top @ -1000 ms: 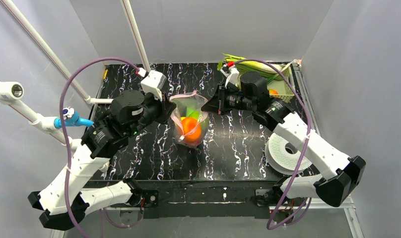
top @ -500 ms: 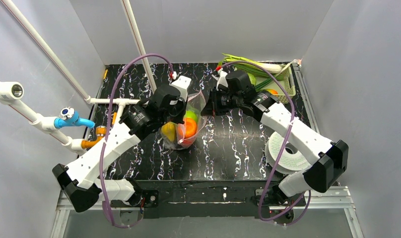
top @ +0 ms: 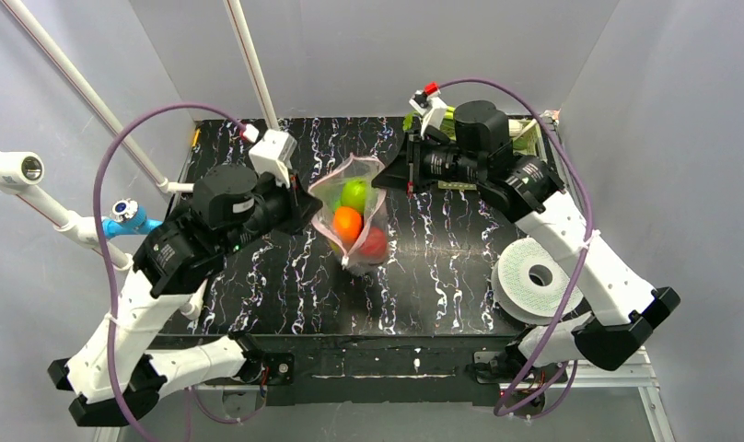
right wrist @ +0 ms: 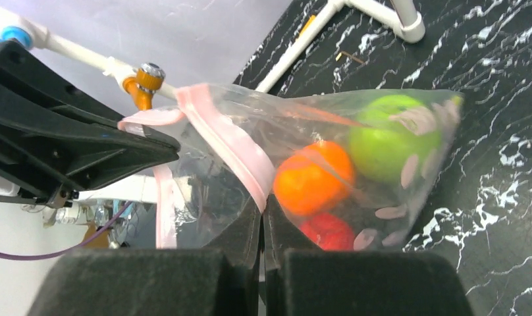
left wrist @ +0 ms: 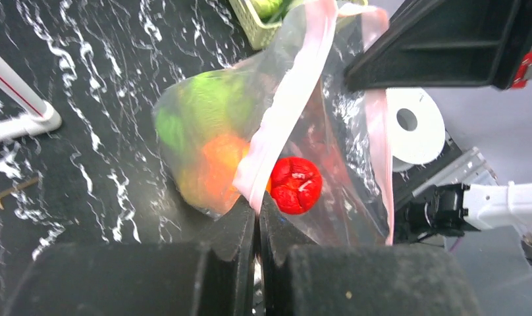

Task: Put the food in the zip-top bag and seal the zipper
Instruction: Adjust the zipper food storage bag at the center of the board.

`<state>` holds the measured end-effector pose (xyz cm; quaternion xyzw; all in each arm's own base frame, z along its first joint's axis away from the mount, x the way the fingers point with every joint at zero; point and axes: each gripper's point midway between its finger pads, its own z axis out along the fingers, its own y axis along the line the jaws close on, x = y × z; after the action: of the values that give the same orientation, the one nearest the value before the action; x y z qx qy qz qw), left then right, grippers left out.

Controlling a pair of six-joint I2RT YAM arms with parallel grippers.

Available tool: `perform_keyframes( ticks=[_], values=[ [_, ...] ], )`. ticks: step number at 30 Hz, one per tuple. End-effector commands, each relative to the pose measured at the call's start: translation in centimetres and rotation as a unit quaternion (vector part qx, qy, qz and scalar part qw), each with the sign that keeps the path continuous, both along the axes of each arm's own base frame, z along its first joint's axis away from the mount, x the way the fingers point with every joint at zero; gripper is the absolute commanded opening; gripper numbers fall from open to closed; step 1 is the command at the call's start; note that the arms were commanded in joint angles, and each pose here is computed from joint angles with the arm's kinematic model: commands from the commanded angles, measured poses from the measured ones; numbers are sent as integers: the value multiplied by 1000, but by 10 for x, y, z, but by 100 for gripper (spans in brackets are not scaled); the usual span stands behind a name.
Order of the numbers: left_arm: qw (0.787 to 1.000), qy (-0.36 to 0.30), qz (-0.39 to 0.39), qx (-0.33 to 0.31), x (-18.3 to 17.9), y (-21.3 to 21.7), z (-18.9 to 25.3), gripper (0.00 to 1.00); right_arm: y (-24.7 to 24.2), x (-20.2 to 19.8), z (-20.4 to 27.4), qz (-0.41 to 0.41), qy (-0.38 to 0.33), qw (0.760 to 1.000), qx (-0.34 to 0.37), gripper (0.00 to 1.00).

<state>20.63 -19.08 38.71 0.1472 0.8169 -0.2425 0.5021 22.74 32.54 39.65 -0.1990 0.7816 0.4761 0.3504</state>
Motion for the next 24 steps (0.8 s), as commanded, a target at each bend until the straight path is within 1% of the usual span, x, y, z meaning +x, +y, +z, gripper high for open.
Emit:
perform_keyframes(
  ticks=[1, 3, 6, 7, 9, 10, 11, 14, 16, 17, 20, 24],
  values=[
    [997, 75, -11, 7, 0, -19, -57, 0, 4, 3, -34, 1, 27, 1000, -14, 1],
    [997, 76, 2, 26, 9, -18, -68, 0, 5, 7, -58, -6, 47, 998, -34, 1],
    [997, 54, 18, 49, 21, -14, -61, 0, 5, 8, -69, -8, 54, 998, -43, 1],
    [998, 41, 15, 50, 25, -15, -54, 0, 4, 8, -68, -8, 50, 998, -43, 6],
    [998, 11, 6, 57, 32, -17, -38, 0, 2, 8, -61, -11, 40, 998, -41, 19],
    [998, -1, 8, 60, 36, -17, -32, 0, 1, 9, -58, -13, 34, 998, -41, 23],
    [998, -11, 11, 63, 40, -18, -26, 0, -1, 11, -56, -17, 28, 998, -44, 34],
    [996, -12, 23, 84, 50, -18, -32, 0, -5, 13, -49, -21, 10, 998, -54, 59],
    [995, -3, 25, 96, 54, -20, -46, 0, -13, 16, -42, -34, -11, 997, -64, 71],
    [995, 1, 27, 101, 56, -20, -54, 0, -17, 17, -40, -41, -22, 996, -70, 76],
    [993, 4, 28, 118, 61, -20, -77, 0, -32, 21, -27, -68, -59, 993, -78, 83],
    [989, 14, 35, 140, 69, -17, -99, 0, -56, 30, -7, -113, -101, 986, -72, 87]
  ],
)
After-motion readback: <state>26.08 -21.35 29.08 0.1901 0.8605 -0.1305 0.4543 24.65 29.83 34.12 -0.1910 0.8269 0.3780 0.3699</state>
